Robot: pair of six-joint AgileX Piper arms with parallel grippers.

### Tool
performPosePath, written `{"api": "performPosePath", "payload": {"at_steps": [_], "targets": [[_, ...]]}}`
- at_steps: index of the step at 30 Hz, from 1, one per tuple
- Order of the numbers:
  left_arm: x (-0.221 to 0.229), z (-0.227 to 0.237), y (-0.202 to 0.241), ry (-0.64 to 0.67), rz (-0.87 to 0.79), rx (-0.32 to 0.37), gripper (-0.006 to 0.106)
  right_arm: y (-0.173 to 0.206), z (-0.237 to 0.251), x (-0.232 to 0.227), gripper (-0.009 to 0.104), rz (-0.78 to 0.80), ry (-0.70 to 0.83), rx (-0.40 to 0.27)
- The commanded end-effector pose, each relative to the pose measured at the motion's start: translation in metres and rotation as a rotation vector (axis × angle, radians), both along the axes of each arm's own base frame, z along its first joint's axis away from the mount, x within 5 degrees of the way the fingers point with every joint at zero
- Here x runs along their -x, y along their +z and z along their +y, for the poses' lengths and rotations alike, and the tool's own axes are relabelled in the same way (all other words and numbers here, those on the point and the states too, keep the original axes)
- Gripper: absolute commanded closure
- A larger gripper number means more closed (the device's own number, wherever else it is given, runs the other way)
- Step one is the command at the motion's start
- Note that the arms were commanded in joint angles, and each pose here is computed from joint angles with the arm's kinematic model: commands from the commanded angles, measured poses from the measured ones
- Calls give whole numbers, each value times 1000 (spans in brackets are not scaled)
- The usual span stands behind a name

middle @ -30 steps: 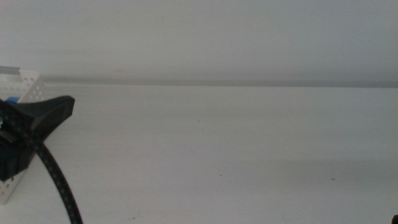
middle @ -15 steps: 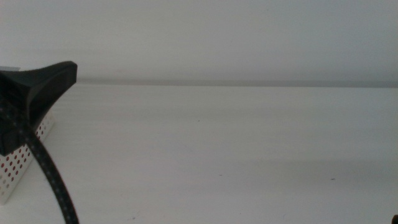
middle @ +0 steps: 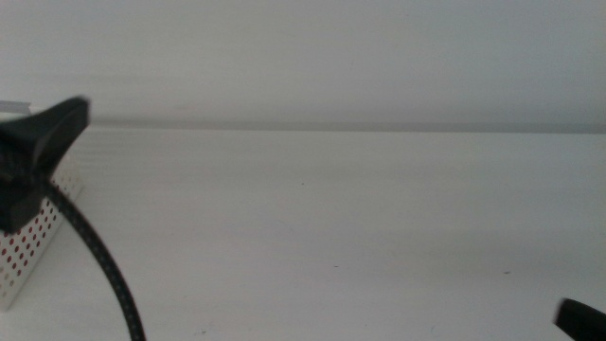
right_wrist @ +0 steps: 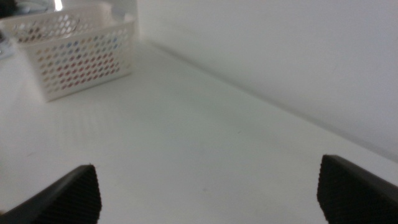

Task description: Use arms to grab the bottles and put them into the dustbin to the left of the table.

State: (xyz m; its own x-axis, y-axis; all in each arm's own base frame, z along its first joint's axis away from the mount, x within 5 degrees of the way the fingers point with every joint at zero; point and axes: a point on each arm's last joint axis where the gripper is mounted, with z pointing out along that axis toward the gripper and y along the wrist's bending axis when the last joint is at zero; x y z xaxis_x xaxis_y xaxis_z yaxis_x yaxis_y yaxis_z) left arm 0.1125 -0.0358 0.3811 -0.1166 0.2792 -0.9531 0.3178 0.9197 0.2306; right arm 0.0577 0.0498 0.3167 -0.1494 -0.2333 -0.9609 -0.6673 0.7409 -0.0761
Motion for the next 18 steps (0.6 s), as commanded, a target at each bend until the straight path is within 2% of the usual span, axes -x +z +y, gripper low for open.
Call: {"api": "performPosePath", "payload": {"at_steps": [1,6,8,12,15,18], "targets": [[5,10,-13,70,-31,17,7,-15,1,-7,2,-38,-45,-19],[23,31,-51,240,-15,23,7,-55,-11,-19,2,31,-247,35],[32,37,-65,303,-19,36,7,-67,-20,-25,2,19,-363,22],[51,43,-96,400,-31,114,7,-81,-39,-23,2,-52,-577,-18],[60,44,-118,443,-37,150,7,-91,-48,-16,2,-89,-684,-9],[64,45,-139,473,-38,153,7,-99,-51,-7,2,-138,-731,-24]]}}
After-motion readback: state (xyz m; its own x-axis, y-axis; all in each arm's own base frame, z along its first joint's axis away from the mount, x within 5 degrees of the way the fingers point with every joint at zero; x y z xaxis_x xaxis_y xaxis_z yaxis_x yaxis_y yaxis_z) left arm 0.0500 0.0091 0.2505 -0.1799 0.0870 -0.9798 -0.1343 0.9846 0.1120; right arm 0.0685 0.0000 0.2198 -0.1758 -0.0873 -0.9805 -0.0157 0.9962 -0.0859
